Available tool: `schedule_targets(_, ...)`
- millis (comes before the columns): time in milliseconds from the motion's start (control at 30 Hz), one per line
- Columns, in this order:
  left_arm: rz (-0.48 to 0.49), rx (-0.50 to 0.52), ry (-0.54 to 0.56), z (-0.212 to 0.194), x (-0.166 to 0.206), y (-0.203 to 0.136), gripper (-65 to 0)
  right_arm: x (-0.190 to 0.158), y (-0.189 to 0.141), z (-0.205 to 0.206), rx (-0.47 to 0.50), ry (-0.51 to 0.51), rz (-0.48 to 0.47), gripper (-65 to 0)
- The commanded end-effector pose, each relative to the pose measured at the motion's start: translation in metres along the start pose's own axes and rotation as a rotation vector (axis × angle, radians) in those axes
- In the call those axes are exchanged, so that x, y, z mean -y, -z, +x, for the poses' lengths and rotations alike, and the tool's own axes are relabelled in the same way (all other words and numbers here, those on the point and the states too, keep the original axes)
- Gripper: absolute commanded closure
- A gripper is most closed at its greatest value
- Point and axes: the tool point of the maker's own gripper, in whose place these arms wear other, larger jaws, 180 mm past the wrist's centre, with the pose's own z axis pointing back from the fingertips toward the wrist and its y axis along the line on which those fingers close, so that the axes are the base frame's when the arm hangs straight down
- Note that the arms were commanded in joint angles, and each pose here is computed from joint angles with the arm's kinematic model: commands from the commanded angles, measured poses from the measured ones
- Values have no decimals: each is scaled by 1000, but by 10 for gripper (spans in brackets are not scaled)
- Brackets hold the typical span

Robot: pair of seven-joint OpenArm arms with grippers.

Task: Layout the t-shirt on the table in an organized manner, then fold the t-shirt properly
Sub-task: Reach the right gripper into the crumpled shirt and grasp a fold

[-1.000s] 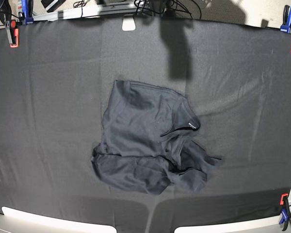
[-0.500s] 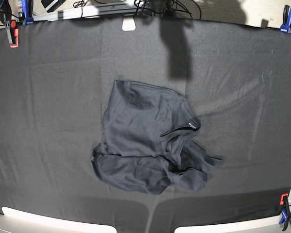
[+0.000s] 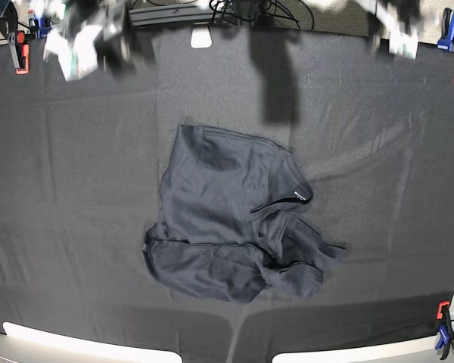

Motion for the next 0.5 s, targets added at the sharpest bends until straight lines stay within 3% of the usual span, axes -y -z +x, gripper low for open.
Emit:
schedule_targets(0,20,25,25,10,-5,1,-185,-3,0,19,56,-21,12,-219)
schedule_targets(167,54,83,44,39,-16,18,-185,0,18,57,154,-19,-12,-269)
schedule_targets(300,71,149,45,63,-23,27,-185,-2,31,100,298,-25,-45,-282)
schedule_targets(467,89,212,46,88,-29,35,-185,-34,54,144,438,40,33,-282)
